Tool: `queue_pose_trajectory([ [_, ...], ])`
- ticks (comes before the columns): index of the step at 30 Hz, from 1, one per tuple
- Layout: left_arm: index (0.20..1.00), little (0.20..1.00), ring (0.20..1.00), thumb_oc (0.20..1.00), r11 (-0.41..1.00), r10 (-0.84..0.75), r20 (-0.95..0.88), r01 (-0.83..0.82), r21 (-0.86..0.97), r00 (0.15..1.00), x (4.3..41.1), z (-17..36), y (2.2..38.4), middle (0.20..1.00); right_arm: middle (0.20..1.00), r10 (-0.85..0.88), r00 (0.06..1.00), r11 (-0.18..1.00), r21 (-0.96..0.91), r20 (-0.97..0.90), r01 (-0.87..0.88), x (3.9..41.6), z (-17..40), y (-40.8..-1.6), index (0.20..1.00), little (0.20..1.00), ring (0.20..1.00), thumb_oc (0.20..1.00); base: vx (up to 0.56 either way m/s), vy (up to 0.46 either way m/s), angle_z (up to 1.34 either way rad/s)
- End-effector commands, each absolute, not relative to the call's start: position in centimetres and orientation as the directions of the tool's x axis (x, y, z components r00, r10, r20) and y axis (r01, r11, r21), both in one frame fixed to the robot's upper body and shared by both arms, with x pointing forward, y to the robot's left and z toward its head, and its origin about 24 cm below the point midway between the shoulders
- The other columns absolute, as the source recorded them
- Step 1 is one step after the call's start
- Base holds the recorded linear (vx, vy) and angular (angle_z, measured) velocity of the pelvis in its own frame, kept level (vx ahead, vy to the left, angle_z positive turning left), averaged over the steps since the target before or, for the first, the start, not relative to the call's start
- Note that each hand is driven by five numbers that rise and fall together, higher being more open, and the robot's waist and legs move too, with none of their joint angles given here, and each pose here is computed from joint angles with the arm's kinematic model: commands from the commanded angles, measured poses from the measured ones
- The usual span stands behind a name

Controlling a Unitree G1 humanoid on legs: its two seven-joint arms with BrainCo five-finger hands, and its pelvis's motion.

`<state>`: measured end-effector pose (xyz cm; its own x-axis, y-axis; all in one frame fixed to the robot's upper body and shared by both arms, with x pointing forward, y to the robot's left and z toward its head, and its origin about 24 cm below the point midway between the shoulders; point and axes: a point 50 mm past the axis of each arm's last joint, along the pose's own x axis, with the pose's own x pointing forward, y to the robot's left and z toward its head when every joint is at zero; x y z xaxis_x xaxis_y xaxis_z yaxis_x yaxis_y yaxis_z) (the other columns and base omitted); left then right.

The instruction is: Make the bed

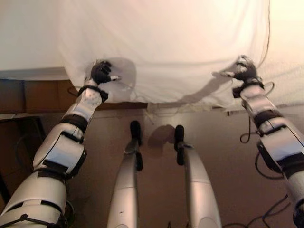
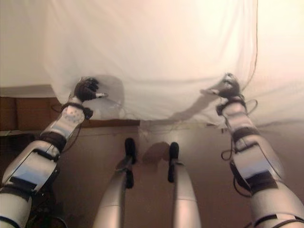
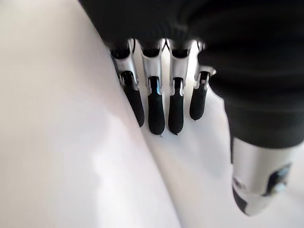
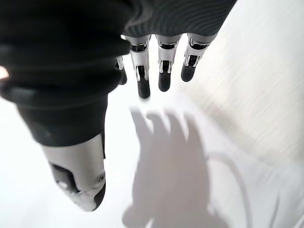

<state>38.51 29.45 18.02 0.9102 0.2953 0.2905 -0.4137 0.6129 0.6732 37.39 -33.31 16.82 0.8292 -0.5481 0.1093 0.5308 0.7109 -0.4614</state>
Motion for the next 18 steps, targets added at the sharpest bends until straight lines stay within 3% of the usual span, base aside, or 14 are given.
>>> queue_pose_trajectory([
  [1, 1.0, 1.0, 1.0, 1.0, 0.55, 0.468, 0.271, -0.518, 0.655, 0.841, 36.4, 17.2, 33.9, 1.0, 1.0, -0.625, 0.769, 0.624, -0.507, 0.133, 0.595, 35.3, 16.9, -36.7, 1.0, 1.0, 1.0, 1.0, 0.1, -0.04, 0.15],
  [8, 1.0, 1.0, 1.0, 1.0, 0.606, 0.569, 0.015, -0.432, 0.668, 0.822, 31.4, 7.3, 36.0, 1.0, 1.0, -0.618, 0.784, 0.68, -0.532, -0.047, 0.504, 32.6, 8.8, -36.2, 1.0, 1.0, 1.0, 1.0, 0.1, -0.031, 0.02],
  [9, 1.0, 1.0, 1.0, 1.0, 0.639, 0.572, -0.075, -0.387, 0.664, 0.817, 29.9, 4.2, 35.6, 1.0, 1.0, -0.598, 0.792, 0.721, -0.515, -0.123, 0.464, 31.5, 5.8, -35.3, 1.0, 1.0, 1.0, 1.0, 0.11, -0.023, -0.07],
  [16, 1.0, 1.0, 1.0, 1.0, 0.711, 0.537, -0.256, -0.267, 0.651, 0.804, 26.1, -1.8, 33.8, 1.0, 1.0, -0.55, 0.787, 0.778, -0.516, -0.28, 0.36, 28.1, -0.1, -33.8, 1.0, 1.0, 1.0, 1.0, 0.07, -0.025, 0.01],
  [18, 1.0, 1.0, 1.0, 1.0, 0.757, 0.494, -0.38, -0.172, 0.63, 0.782, 23.6, -5.4, 31.8, 1.0, 1.0, -0.544, 0.754, 0.798, -0.504, -0.367, 0.331, 25.8, -3.0, -33.2, 1.0, 1.0, 1.0, 1.0, 0.11, -0.011, 0.12],
])
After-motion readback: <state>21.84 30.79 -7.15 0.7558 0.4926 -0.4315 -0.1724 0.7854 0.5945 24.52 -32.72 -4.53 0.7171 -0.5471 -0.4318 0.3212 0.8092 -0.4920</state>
